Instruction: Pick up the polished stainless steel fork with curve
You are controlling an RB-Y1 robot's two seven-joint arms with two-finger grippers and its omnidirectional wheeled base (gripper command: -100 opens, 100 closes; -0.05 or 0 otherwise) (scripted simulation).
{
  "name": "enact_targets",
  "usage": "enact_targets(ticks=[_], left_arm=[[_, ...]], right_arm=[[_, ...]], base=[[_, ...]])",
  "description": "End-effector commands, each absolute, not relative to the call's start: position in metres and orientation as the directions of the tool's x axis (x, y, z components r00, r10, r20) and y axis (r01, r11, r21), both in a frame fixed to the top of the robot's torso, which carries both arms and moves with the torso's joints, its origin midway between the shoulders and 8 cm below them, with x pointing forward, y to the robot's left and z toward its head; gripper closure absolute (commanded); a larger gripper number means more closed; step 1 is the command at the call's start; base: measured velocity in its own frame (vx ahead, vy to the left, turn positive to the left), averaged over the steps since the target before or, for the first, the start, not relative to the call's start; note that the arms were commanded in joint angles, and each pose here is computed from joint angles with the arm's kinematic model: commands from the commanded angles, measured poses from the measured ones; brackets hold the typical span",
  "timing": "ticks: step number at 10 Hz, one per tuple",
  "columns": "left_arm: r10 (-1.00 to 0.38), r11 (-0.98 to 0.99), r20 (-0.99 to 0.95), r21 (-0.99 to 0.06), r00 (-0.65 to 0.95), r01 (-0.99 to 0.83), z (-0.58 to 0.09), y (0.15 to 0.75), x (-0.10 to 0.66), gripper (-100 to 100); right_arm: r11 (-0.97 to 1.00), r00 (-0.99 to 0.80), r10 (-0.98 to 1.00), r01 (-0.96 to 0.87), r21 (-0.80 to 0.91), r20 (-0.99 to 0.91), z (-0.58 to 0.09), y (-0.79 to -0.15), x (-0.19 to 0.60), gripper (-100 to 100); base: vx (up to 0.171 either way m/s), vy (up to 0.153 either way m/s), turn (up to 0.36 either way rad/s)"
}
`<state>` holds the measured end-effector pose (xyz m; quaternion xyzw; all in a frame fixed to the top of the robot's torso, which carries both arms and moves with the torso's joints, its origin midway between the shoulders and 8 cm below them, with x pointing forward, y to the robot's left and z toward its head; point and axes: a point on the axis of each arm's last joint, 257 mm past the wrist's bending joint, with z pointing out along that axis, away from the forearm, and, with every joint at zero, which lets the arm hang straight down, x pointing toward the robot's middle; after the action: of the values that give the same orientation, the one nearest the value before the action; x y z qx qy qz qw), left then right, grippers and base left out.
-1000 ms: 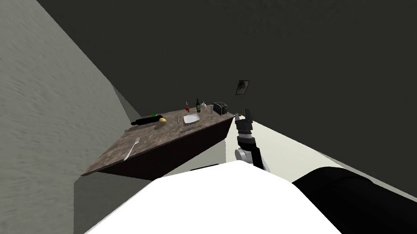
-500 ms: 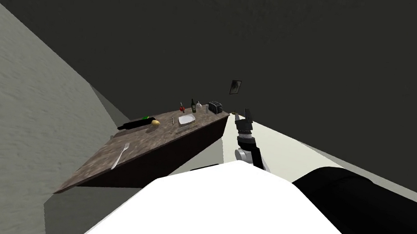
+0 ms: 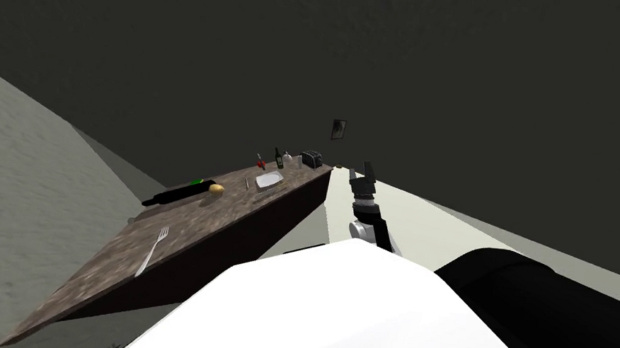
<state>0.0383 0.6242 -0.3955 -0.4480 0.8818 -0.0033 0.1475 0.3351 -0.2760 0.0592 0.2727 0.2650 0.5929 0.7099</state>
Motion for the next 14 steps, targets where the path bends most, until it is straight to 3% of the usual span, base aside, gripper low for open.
enact_targets(ticks=[1, 6, 11, 12, 13, 14], left_arm=[[-0.761, 0.627, -0.284, -0.096, -0.583, -0.773, -0.381, 0.647, 0.040, -100], [-0.655, 0.716, -0.358, -0.012, -0.665, -0.698, -0.340, 0.701, 0.066, -100], [-0.614, 0.749, -0.378, -0.001, -0.693, -0.663, -0.333, 0.710, 0.076, -100], [-0.613, 0.750, -0.379, -0.001, -0.694, -0.662, -0.333, 0.710, 0.076, 0], [-0.616, 0.746, -0.382, -0.001, -0.689, -0.666, -0.340, 0.710, 0.070, -100], [-0.617, 0.744, -0.384, -0.002, -0.687, -0.668, -0.344, 0.710, 0.067, -100]], right_arm=[[0.148, 0.157, 0.986, -0.697, 0.701, -0.053, 0.059, -0.276, 0.335, 0], [0.149, 0.157, 0.986, -0.697, 0.701, -0.053, 0.059, -0.276, 0.335, 0], [0.149, 0.157, 0.986, -0.697, 0.701, -0.053, 0.059, -0.276, 0.335, 0], [0.149, 0.157, 0.986, -0.697, 0.701, -0.053, 0.059, -0.276, 0.335, 0], [0.148, 0.157, 0.986, -0.697, 0.701, -0.053, 0.059, -0.276, 0.335, 0], [0.148, 0.157, 0.986, -0.697, 0.701, -0.053, 0.059, -0.276, 0.335, 0]], base=[[0.005, 0.051, -0.156], [0.059, 0.162, -0.304], [0.091, 0.204, -0.179], [0.006, 0.018, 0.002], [0.014, 0.015, -0.048], [0.028, 0.014, -0.053]])
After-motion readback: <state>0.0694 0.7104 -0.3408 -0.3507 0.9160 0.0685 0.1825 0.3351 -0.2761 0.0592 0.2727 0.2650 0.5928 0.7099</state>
